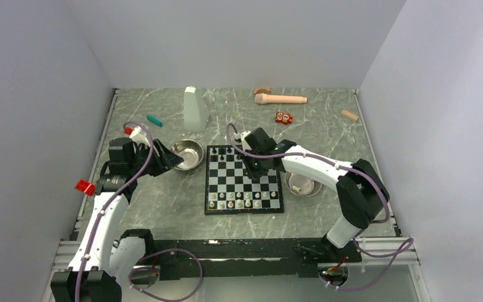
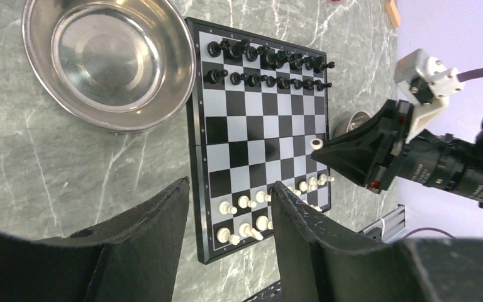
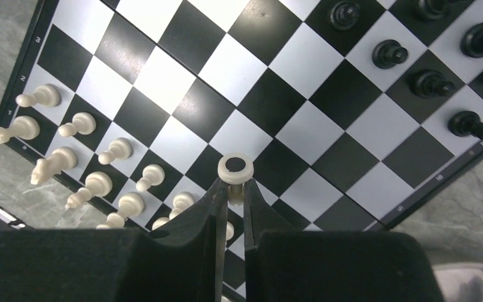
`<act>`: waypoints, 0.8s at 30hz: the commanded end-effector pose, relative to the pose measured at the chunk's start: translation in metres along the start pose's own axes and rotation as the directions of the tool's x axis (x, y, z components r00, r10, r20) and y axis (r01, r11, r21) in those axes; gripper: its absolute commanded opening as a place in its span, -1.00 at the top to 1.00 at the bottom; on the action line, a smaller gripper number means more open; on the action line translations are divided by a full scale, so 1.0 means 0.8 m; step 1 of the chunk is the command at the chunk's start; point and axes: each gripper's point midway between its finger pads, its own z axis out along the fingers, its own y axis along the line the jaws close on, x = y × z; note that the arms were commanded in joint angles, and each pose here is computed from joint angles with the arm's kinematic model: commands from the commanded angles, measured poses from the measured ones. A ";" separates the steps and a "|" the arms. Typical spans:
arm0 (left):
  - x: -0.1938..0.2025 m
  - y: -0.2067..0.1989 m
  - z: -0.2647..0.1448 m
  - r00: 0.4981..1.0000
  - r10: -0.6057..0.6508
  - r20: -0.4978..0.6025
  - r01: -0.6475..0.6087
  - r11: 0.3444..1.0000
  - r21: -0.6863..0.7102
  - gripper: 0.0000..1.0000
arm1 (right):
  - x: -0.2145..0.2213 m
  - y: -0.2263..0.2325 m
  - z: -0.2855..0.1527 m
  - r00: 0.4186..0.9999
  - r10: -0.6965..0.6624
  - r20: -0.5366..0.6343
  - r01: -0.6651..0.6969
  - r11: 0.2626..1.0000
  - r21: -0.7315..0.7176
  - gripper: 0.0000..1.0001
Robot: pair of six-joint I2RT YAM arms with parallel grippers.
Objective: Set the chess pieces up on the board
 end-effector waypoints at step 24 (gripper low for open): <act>0.004 -0.002 -0.002 1.000 0.024 -0.018 -0.024 0.999 0.023 -0.10 | -0.010 0.012 0.079 0.995 -0.076 0.071 0.075 0.997 0.023 0.44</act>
